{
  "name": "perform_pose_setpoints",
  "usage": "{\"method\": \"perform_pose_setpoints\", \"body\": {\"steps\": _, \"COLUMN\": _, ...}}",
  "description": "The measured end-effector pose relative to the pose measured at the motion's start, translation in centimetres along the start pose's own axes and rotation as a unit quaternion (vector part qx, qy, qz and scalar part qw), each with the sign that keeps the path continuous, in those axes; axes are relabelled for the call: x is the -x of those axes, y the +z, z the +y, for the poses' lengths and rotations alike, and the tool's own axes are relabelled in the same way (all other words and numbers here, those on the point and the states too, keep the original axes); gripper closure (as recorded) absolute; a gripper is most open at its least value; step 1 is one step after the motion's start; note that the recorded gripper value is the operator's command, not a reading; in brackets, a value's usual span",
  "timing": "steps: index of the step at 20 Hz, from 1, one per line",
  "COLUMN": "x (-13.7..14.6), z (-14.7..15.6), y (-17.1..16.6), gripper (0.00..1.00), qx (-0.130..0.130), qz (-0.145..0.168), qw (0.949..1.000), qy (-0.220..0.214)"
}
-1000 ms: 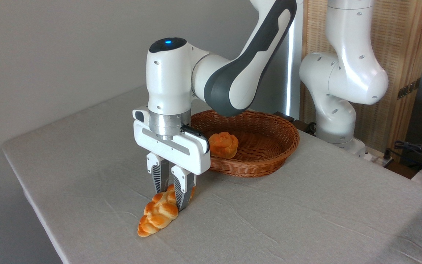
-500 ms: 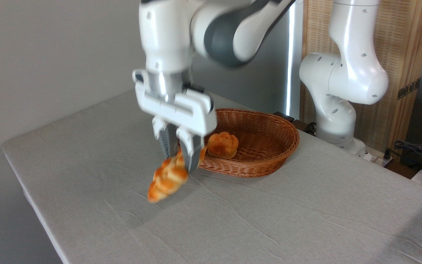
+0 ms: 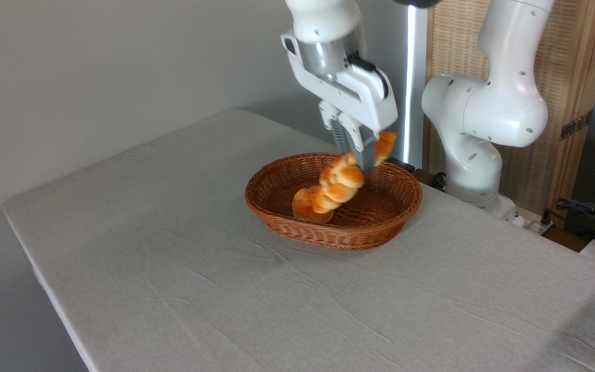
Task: Put bread into the basket
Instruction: 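Lift the braided roll and carry it over the wicker basket, then lower the roll into the basket beside the round bun and open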
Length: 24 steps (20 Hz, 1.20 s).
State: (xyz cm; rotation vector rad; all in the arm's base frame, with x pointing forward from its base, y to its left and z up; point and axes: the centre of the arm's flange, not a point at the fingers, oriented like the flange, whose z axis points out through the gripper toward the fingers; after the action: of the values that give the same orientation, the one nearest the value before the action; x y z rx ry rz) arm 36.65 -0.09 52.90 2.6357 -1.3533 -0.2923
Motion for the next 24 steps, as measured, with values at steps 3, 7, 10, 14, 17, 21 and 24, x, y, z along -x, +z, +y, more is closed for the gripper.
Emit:
{"method": "perform_pose_setpoints", "body": {"steps": 3, "x": -0.2, "z": 0.9, "y": 4.2, "gripper": 0.18, "qx": 0.016, "qz": -0.042, "qw": 0.9980, "qy": 0.044}}
{"method": "perform_pose_setpoints", "body": {"steps": 7, "x": -1.7, "z": 1.4, "y": 6.6, "gripper": 0.00, "qx": 0.005, "qz": -0.055, "qw": 0.9963, "qy": 0.066}}
{"method": "perform_pose_setpoints", "body": {"steps": 10, "x": -2.0, "z": 1.3, "y": 7.0, "gripper": 0.00, "qx": 0.003, "qz": -0.056, "qw": 0.9960, "qy": 0.069}}
{"method": "perform_pose_setpoints", "body": {"steps": 14, "x": -2.0, "z": 1.3, "y": 7.1, "gripper": 0.00, "qx": 0.003, "qz": -0.056, "qw": 0.9960, "qy": 0.069}}
{"method": "perform_pose_setpoints", "body": {"steps": 17, "x": -2.0, "z": 1.3, "y": 7.1, "gripper": 0.00, "qx": 0.003, "qz": -0.056, "qw": 0.9960, "qy": 0.069}}
{"method": "perform_pose_setpoints", "body": {"steps": 21, "x": -2.0, "z": 1.3, "y": 7.0, "gripper": 0.00, "qx": 0.003, "qz": -0.056, "qw": 0.9960, "qy": 0.069}}
{"method": "perform_pose_setpoints", "body": {"steps": 24, "x": -2.0, "z": 1.3, "y": 7.0, "gripper": 0.00, "qx": 0.003, "qz": -0.056, "qw": 0.9960, "qy": 0.069}}
